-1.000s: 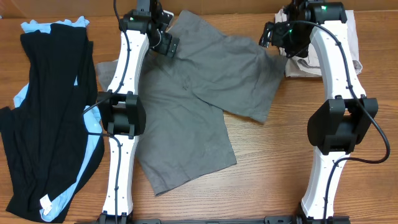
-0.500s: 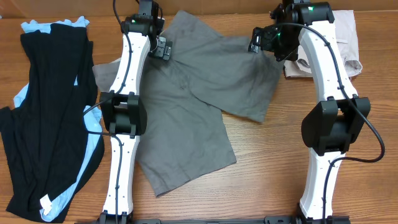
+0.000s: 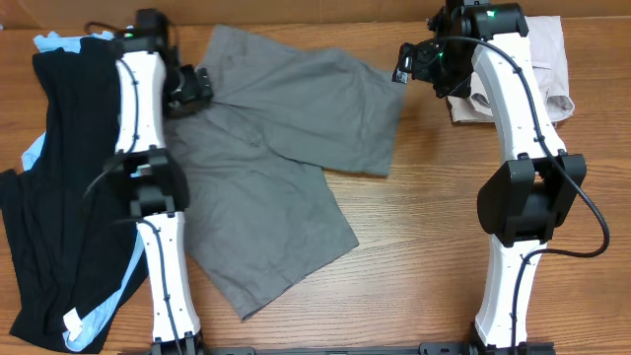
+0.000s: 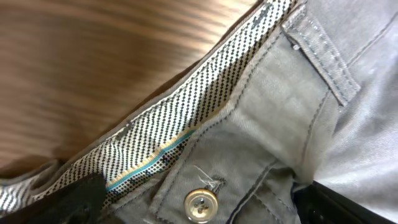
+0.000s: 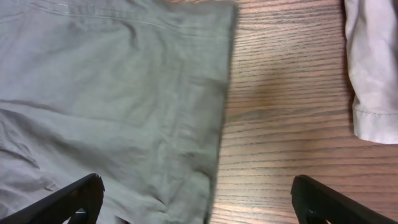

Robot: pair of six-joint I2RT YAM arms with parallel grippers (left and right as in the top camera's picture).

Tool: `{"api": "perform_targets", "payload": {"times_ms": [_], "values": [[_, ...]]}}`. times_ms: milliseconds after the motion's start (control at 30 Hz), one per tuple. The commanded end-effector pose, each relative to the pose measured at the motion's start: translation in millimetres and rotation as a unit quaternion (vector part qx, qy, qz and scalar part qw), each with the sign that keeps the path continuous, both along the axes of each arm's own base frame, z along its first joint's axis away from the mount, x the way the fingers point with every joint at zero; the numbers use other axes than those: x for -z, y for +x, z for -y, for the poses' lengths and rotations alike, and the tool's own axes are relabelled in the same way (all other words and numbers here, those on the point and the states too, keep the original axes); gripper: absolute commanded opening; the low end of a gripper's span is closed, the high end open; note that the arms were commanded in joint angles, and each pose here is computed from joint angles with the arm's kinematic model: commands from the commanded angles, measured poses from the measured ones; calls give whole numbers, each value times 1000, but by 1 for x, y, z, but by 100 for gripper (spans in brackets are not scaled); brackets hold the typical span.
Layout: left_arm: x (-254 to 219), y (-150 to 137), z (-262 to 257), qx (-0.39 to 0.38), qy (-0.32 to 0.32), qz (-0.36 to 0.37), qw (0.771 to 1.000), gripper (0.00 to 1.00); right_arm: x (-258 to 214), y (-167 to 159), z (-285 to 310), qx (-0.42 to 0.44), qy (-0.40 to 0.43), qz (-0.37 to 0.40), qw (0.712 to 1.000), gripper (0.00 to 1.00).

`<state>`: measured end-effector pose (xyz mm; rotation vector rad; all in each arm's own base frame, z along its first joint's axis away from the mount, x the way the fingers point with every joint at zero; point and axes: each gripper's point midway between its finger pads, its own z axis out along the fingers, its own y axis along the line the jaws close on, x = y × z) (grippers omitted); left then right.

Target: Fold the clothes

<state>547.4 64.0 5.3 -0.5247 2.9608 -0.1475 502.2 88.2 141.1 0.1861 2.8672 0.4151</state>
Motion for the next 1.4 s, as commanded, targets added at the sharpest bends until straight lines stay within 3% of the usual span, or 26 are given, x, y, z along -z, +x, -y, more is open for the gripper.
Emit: {"api": "perform_targets", "payload": {"times_ms": [0,200,367,500,733,867,1067,1367], "values": [[68,-40,-6,-29,-50,-102,993,100,-21,1,-1,12,5,21,1000,100],[7,-24,0,5,-43,-44,998,100,-27,-4,-4,31,17,11,999,100],[-94,-2,16,40,-24,73,996,100,-70,-14,-4,31,26,50,998,100],[-181,0,36,72,-6,165,984,100,-117,-39,-3,28,30,80,996,100],[-327,-34,73,106,10,311,944,100,-164,-94,-19,26,40,81,996,100],[-403,-82,92,151,36,381,911,100,-175,-117,-38,61,4,86,994,100],[-431,-120,70,128,91,390,907,100,-166,-148,-75,9,-39,69,997,100],[-420,-121,53,111,103,366,918,100,-94,-185,-104,-74,-102,-22,992,100]]}}
